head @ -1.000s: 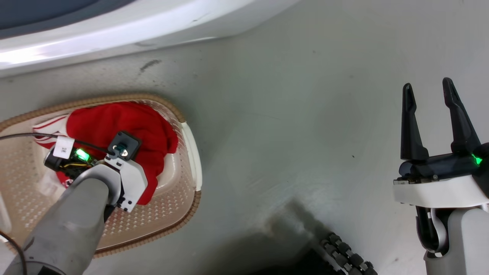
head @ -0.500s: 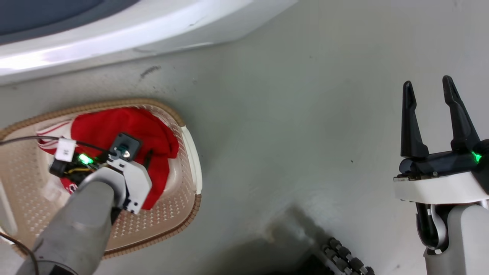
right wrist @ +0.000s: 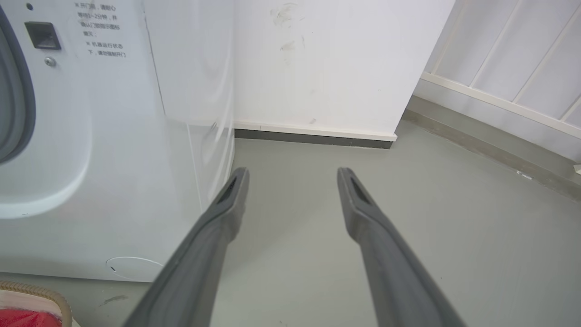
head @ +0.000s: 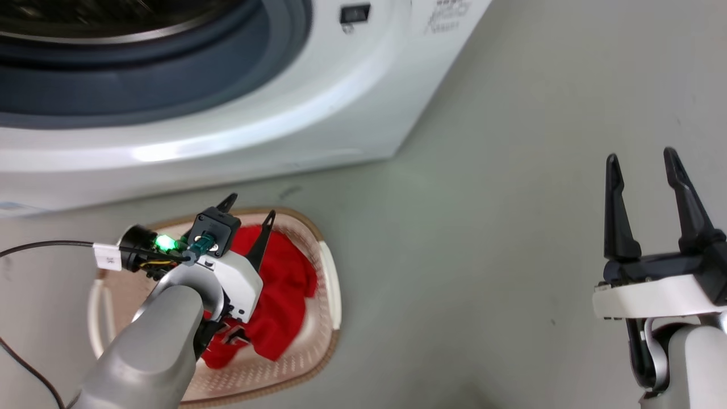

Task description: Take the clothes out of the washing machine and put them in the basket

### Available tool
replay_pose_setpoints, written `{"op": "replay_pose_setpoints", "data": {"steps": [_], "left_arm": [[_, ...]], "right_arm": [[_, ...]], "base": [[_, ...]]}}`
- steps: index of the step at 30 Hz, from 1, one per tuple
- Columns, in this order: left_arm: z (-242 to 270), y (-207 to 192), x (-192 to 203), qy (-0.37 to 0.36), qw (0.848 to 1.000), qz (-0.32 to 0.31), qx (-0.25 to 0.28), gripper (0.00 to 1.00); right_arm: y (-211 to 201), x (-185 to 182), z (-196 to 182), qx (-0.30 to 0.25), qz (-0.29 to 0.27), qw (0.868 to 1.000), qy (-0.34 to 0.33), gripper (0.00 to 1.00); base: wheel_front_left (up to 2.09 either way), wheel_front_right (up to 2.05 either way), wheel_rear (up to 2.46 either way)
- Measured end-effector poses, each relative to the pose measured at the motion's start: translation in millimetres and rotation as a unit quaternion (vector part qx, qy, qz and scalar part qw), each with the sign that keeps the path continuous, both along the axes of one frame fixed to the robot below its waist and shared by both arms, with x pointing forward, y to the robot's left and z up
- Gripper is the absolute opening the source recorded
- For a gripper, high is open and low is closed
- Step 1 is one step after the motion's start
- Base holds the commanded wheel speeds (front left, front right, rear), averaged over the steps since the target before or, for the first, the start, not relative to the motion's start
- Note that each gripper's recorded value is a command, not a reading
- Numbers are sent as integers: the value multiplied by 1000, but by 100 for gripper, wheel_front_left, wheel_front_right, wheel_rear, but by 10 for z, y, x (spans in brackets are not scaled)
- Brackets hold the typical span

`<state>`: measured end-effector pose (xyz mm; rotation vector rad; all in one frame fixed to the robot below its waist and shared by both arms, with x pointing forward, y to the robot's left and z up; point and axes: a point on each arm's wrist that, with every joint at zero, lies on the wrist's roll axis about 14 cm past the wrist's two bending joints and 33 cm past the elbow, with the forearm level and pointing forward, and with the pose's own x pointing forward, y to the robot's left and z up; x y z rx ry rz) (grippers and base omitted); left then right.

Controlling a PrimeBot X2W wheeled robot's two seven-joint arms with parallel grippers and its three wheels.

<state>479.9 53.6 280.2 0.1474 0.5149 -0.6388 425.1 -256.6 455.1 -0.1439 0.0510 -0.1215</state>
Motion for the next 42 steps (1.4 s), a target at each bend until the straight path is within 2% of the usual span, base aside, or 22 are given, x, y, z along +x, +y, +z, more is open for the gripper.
{"op": "replay_pose_setpoints", "data": {"steps": [7, 12, 17, 26, 33, 42], "left_arm": [[1073, 341, 103, -141, 987, 74, -33, 100], [1703, 771, -16, -221, 961, 159, -49, 100], [2066, 1024, -358, -267, 939, 207, -60, 100], [2415, 1191, -902, -312, 909, 266, -77, 100], [2390, 1180, -1211, -312, 905, 280, -70, 100], [2334, 1126, -1324, -304, 906, 285, -70, 100]], "right_arm": [[176, -64, 376, 7, 24, 998, -51, 100], [333, -124, 534, 14, 45, 996, -72, 100], [419, -224, 661, 17, 56, 994, -88, 100], [529, -451, 859, 17, 72, 991, -114, 100], [557, -662, 862, 27, 75, 990, -115, 100], [559, -782, 808, 43, 73, 990, -109, 100]], "base": [[0, 0, 0], [0, 0, 0], [0, 0, 0], [0, 0, 0], [0, 0, 0], [0, 0, 0]]}}
